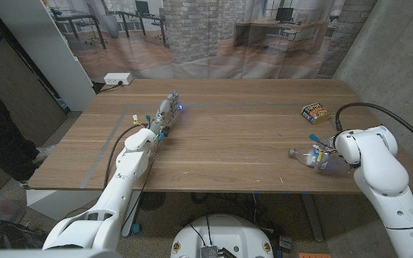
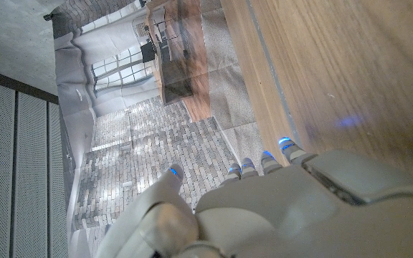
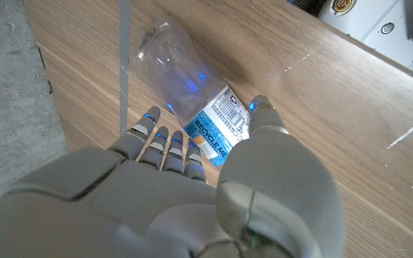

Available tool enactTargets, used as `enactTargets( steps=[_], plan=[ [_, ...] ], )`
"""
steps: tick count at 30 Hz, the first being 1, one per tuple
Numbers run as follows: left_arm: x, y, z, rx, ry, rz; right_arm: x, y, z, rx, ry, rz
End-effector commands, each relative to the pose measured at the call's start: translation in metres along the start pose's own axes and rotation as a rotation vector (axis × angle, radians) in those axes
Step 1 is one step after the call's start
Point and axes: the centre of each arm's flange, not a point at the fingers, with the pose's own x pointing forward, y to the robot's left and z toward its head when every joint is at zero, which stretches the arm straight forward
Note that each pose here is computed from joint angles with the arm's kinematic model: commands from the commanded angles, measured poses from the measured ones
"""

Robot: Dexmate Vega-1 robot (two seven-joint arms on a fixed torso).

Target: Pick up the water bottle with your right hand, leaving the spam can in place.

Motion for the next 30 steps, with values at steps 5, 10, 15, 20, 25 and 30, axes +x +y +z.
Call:
enactTargets(
  steps=[5,10,15,20,25,30],
  plan=[
    [-0.002,0.000,0.000,-0.001,-0.001,0.001,0.002,0.007,0.004,-0.034,0.044,-0.030],
    [-0.002,0.000,0.002,0.001,-0.004,0.000,-0.001,0.007,0.004,-0.050,0.059,-0.074],
    [-0.003,0.000,0.002,0.002,-0.003,-0.001,-0.001,0.009,0.003,-0.054,0.069,-0.116],
    [-0.003,0.000,0.002,0.004,-0.002,0.000,-0.003,0.011,0.001,-0.049,0.065,-0.186],
    [-0.004,0.000,0.003,0.005,-0.002,0.000,-0.008,0.009,0.000,-0.035,0.053,-0.251],
    [-0.004,-0.001,0.003,0.006,-0.002,-0.002,-0.013,0.006,-0.003,-0.007,0.038,-0.297]
  ],
)
